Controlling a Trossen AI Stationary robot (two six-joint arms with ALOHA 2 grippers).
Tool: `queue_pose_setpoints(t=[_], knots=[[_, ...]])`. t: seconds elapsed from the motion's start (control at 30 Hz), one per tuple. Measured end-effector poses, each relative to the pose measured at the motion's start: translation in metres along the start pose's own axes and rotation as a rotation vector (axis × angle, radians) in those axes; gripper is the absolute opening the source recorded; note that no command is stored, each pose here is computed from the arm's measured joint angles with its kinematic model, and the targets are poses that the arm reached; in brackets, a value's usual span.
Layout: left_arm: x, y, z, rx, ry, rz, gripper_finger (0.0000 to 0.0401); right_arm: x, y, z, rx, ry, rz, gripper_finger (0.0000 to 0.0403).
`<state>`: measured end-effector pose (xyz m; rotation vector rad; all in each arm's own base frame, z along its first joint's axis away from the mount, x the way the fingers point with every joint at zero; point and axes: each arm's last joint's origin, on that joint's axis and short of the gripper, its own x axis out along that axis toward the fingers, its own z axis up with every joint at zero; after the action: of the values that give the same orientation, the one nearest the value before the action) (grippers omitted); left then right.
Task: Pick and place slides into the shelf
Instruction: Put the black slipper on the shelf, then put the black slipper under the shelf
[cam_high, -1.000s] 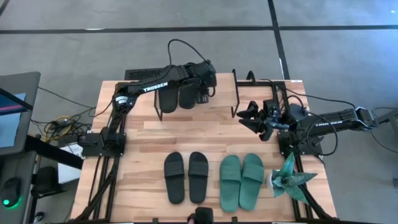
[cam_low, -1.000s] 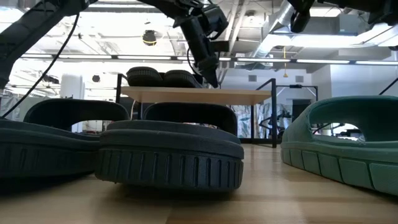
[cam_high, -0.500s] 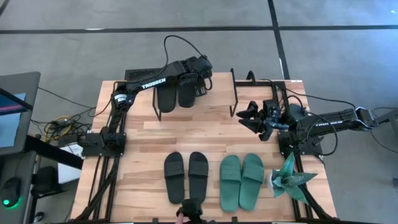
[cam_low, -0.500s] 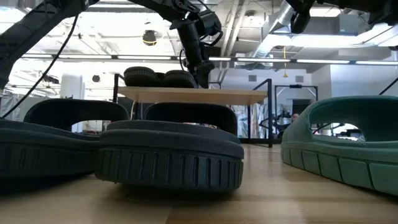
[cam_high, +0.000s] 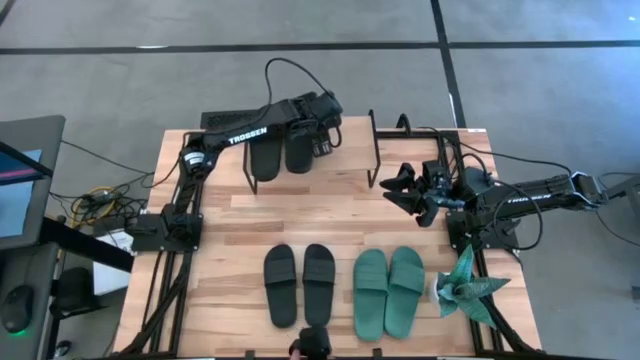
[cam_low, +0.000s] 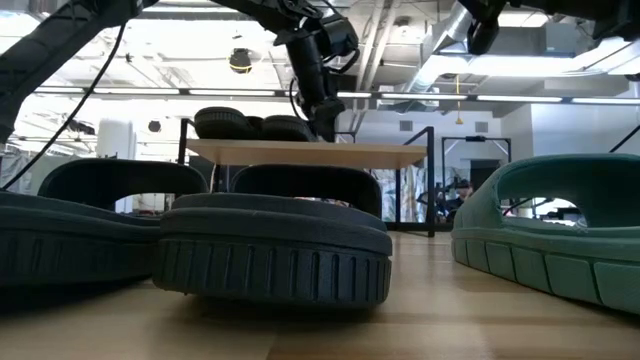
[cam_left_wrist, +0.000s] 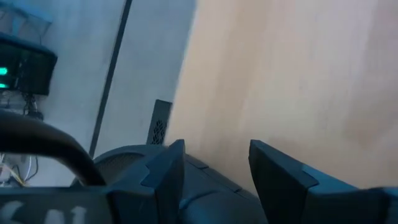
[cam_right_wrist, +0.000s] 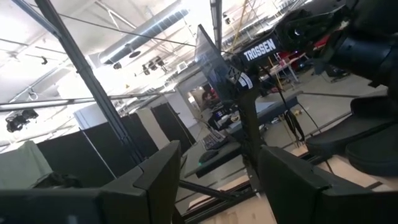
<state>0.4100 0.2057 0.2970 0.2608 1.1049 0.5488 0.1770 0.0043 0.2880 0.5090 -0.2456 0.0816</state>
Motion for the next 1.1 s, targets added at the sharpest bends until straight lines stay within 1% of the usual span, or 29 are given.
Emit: queue_pose_setpoints(t=[0.1,0.17,0.3,0.43,0.57,0.73,0.83,1.0,1.1], knots=[[-0.006,-0.007,0.004,0.029,-0.02,-0.025,0.0165,0.0,-0.001,-0.001,0.0,0.01,-0.005,0.0201],[-0.013,-0.009,0.011,0.036,-0.06,-0.04,0.0165,0.0,-0.001,-0.002,0.0,0.016,-0.008,0.0201],[-0.032,-0.008,0.024,0.038,-0.135,-0.029,0.0165,0.0,-0.001,-0.002,0.0,0.016,-0.008,0.0201],[-0.06,-0.004,0.038,0.043,-0.222,-0.009,0.0165,0.0,-0.001,-0.002,0.0,0.017,-0.005,0.0201],[-0.098,-0.002,0.041,0.061,-0.26,-0.002,0.0165,0.0,0.0,-0.002,0.0,0.018,-0.001,0.0201],[-0.151,-0.007,0.025,0.117,-0.275,-0.03,0.0165,0.0,-0.001,-0.002,-0.003,0.021,-0.002,0.0201],[-0.187,-0.01,0.013,0.129,-0.294,-0.057,0.0165,0.0,-0.001,-0.002,-0.01,0.022,-0.003,0.0201],[-0.239,-0.021,-0.01,0.111,-0.315,-0.12,0.0165,0.0,-0.002,-0.001,-0.036,0.019,-0.01,0.0201],[-0.261,-0.031,-0.024,0.105,-0.301,-0.168,0.0165,0.0,-0.002,-0.001,-0.047,0.018,-0.01,0.0201]])
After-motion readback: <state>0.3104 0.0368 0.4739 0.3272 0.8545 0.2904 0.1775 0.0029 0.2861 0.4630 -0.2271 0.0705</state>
